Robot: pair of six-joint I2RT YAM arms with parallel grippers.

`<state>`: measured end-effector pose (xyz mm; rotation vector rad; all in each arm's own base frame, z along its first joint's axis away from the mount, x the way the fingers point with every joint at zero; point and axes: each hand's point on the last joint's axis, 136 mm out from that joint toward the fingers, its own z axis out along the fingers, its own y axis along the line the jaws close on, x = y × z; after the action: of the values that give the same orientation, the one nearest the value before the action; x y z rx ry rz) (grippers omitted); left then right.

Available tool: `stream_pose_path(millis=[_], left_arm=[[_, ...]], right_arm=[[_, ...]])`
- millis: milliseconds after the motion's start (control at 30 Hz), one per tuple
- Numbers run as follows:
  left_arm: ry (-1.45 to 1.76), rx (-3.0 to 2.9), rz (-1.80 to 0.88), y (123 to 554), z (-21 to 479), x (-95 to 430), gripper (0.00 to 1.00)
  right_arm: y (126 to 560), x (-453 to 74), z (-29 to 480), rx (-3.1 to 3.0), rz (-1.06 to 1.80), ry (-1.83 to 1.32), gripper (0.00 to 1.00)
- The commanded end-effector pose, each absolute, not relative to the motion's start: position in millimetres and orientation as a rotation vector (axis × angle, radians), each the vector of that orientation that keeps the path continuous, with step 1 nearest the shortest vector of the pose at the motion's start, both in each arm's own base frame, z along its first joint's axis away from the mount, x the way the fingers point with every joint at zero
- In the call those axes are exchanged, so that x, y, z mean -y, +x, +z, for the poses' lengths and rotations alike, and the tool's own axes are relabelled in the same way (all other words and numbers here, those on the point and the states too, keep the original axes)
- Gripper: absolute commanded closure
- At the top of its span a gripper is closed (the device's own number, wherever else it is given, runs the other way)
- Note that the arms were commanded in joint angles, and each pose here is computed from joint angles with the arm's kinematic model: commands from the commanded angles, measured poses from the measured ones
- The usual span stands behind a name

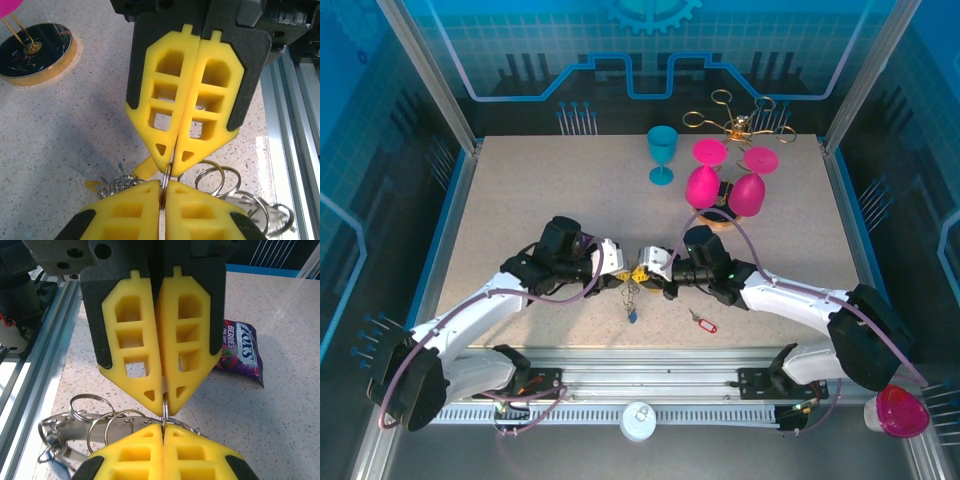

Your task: Put the keys on the keyring

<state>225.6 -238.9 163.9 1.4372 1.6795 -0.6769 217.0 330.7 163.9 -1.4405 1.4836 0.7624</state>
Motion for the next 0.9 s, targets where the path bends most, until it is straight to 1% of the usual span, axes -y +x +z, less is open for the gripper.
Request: stream_pose_path(millis=[0, 33, 100, 167, 200, 267, 400, 633, 867], left_arm=[[1.457, -1.652, -0.678, 225.1, 164.7, 239.7, 0.96], [1.460, -1.650, -0.678, 224.6, 164.7, 239.6, 0.99], [1.459, -1.630, -0.677, 224.0, 167.2, 240.2, 1.00], [1.446, -1.585, -0.665, 224.5, 171.6, 240.9, 1.00], [1.434, -1.558, -0.658, 224.8, 174.2, 241.5, 1.00], [1.392, -1.491, -0.644, 226.0, 181.4, 242.9, 1.00], [1.326, -1.428, -0.670, 224.4, 189.1, 245.6, 1.00], [1.296, -1.429, -0.697, 223.3, 187.1, 246.2, 1.00], [1.272, -1.429, -0.712, 225.8, 188.6, 247.6, 1.00]], right_arm=[[209.7, -343.2, 194.9, -1.367, 0.821, -1.421, 1.00], [209.9, -342.5, 195.5, -1.367, 0.824, -1.413, 1.00], [212.7, -339.6, 198.8, -1.367, 0.838, -1.370, 1.00], [218.5, -332.3, 200.7, -1.360, 0.858, -1.302, 0.83], [219.0, -329.1, 200.4, -1.349, 0.872, -1.278, 0.79], [223.5, -320.7, 199.3, -1.325, 0.895, -1.221, 0.75], [228.2, -314.5, 198.2, -1.279, 0.917, -1.169, 0.73], [219.1, -317.8, 192.1, -1.251, 0.976, -1.208, 0.73], [223.5, -318.1, 181.3, -1.284, 0.948, -1.221, 0.72]])
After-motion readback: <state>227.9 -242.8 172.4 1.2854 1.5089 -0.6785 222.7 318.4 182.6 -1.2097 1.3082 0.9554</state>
